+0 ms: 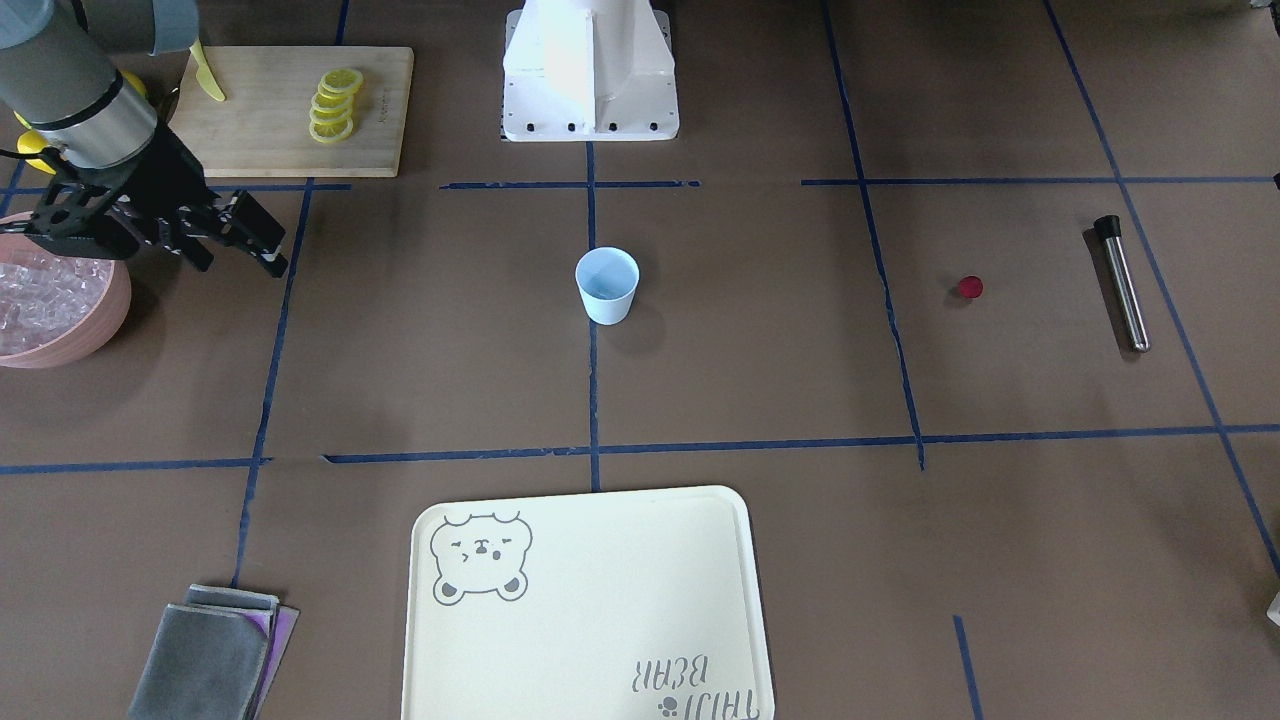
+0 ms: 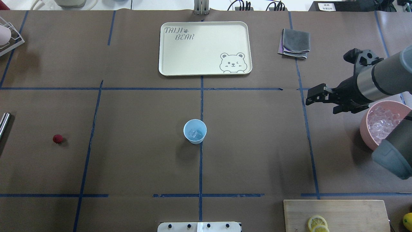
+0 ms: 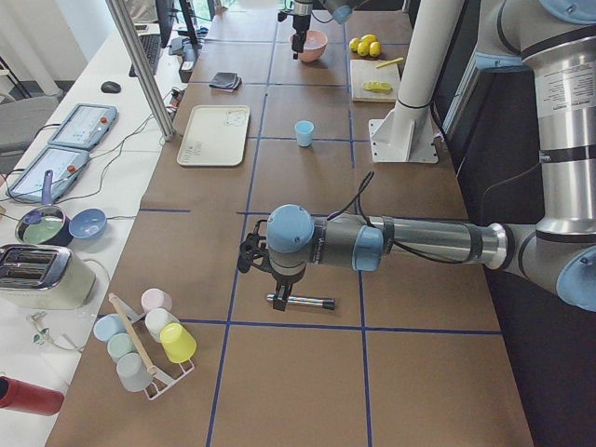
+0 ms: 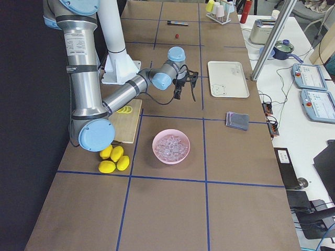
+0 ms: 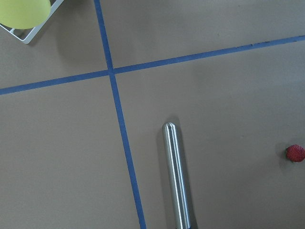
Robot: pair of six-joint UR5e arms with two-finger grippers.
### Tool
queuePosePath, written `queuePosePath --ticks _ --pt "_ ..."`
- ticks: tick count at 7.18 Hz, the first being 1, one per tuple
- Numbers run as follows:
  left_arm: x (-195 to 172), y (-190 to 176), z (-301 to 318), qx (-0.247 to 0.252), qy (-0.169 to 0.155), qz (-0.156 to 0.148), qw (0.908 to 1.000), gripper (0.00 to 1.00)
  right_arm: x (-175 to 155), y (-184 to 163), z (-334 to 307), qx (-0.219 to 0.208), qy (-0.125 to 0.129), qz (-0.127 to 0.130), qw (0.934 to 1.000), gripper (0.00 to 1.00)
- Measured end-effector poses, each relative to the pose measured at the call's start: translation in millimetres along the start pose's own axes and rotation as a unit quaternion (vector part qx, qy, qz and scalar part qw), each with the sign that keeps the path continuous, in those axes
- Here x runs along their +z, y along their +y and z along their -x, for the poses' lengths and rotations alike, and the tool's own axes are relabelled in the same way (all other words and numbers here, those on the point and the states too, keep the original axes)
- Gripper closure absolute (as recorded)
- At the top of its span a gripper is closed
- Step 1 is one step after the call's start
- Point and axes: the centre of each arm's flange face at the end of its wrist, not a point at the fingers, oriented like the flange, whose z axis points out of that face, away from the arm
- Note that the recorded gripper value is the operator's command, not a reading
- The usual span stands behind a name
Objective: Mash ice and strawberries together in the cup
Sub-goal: 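Lower the right gripper into the bowl and grasp a third ice cube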
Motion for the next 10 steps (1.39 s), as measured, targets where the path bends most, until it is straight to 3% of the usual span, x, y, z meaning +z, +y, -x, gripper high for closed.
queuePosePath --ticks 1,3,5,7,10 --pt "0.6 0.3 0.8 -0.001 0.000 0.001 1.0000 0.00 -7.1 -9.6 -34.9 -0.018 0.016 -0.006 0.9997 0.00" --pt "0.9 0.3 0.7 -0.001 0.000 0.001 1.0000 0.00 -21.5 -32.4 -118.2 -0.097 0.056 -0.011 0.9937 0.00" --pt "0.9 0.2 0.4 0.000 0.000 0.001 1.0000 0.00 -22.7 -55.5 -183.8 -0.091 0.061 0.014 0.9939 0.00" --pt "1.3 0.2 0.6 -0.001 0.001 0.001 1.0000 0.00 -5.3 -61.6 -226.1 -0.121 0.078 0.038 0.9889 0.00" --pt "1.8 0.5 1.2 -0.001 0.001 0.002 1.0000 0.00 14.9 -57.9 -236.3 -0.141 0.088 0.060 0.9843 0.00"
